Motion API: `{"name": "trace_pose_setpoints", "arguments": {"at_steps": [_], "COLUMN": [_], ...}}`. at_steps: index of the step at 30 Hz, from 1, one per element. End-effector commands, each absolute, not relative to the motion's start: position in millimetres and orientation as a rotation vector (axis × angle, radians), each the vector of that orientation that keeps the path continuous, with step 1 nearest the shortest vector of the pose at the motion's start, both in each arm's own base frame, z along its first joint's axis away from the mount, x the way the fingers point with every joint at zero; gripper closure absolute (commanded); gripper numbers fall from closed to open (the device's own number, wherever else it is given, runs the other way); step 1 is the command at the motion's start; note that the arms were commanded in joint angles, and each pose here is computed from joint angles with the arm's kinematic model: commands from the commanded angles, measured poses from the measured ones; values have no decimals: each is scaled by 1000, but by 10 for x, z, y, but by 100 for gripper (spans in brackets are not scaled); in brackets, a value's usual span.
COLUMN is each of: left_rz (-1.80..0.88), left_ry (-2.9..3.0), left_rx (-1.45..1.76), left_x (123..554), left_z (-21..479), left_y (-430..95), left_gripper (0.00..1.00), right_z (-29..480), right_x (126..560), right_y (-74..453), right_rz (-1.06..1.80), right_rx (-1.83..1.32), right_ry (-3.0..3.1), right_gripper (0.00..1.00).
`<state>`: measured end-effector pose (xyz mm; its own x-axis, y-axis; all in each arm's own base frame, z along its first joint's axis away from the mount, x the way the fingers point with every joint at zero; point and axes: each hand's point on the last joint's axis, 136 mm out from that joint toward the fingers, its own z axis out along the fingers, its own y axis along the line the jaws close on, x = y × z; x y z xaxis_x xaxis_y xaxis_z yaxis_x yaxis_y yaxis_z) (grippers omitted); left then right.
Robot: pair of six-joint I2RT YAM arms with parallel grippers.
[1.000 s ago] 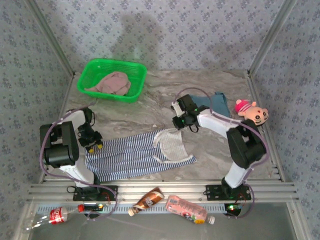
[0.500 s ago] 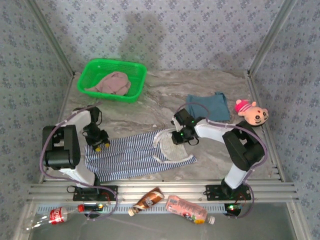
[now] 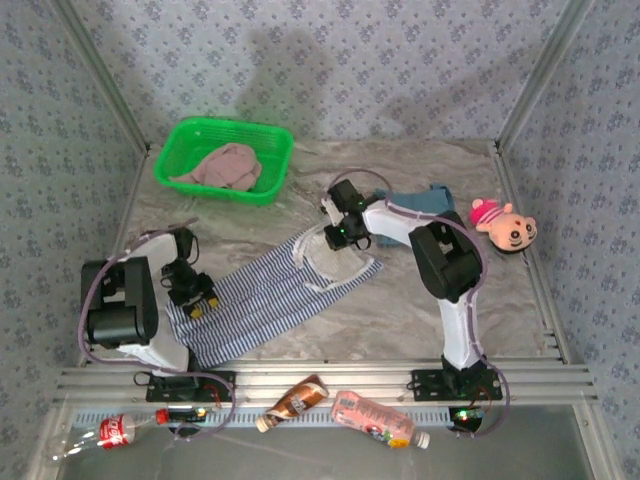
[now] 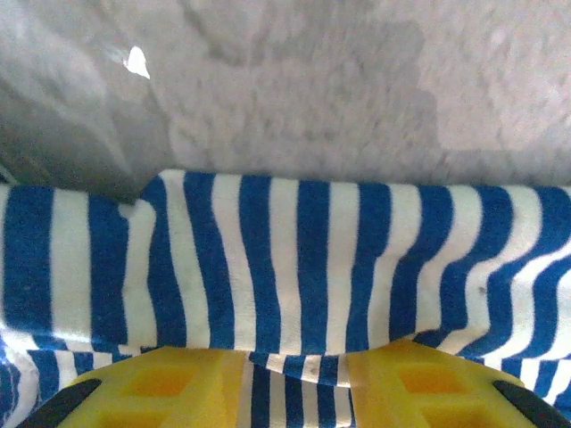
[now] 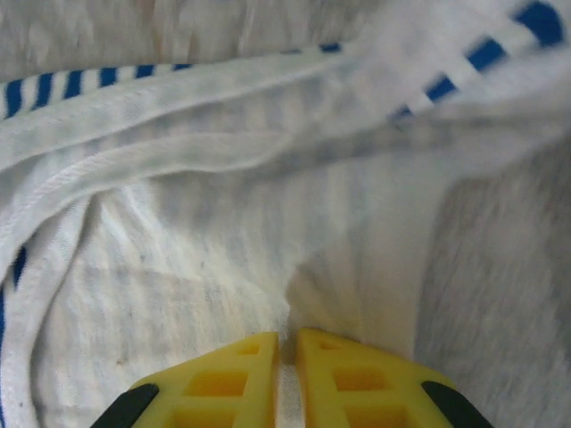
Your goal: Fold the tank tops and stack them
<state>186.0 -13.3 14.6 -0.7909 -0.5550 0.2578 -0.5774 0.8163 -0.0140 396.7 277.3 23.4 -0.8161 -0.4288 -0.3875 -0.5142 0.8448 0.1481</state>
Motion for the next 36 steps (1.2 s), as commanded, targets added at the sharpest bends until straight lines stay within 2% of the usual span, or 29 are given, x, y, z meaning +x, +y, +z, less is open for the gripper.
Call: {"name": "trace_pose_setpoints", "arguments": {"at_steps": [1,7,14,21,26,28,31,36], "left_rz": [143,199,147,178,93,100,102,140], "left_ry": [-2716,-2693,-2827,-2851,-2868,-2859,-2818,-2775], "left_rx": [926,947,956,924,933,945,955,1073], "left_x": [1737,1705,1919,2186,2244,2212,2078,1947], "left_z": [160,151,450,341,378,393,393,371], "left_y": [-206,-333,-160,-49,199,242,247,268], "left_gripper": [63,60,56,54,47,43,42,38], "right_z": [8,-20,75,599,1118,1238,1411,1432], "right_x": [4081,4482,4923,5189,4961,4712,4311,3570], "right_y": [2612,2764,2873,3018,3096,3170,3326,3675], "right_rz": [209,188,127,243,366,452,585,720], "right_rx": [-794,-836,-876,-865,-909,-932,-932,-978], "right_ry": [2740,2678,2564,2377,2257,2221,2166,2120], "right_gripper": [83,83,83,79,68,64,56,47]}}
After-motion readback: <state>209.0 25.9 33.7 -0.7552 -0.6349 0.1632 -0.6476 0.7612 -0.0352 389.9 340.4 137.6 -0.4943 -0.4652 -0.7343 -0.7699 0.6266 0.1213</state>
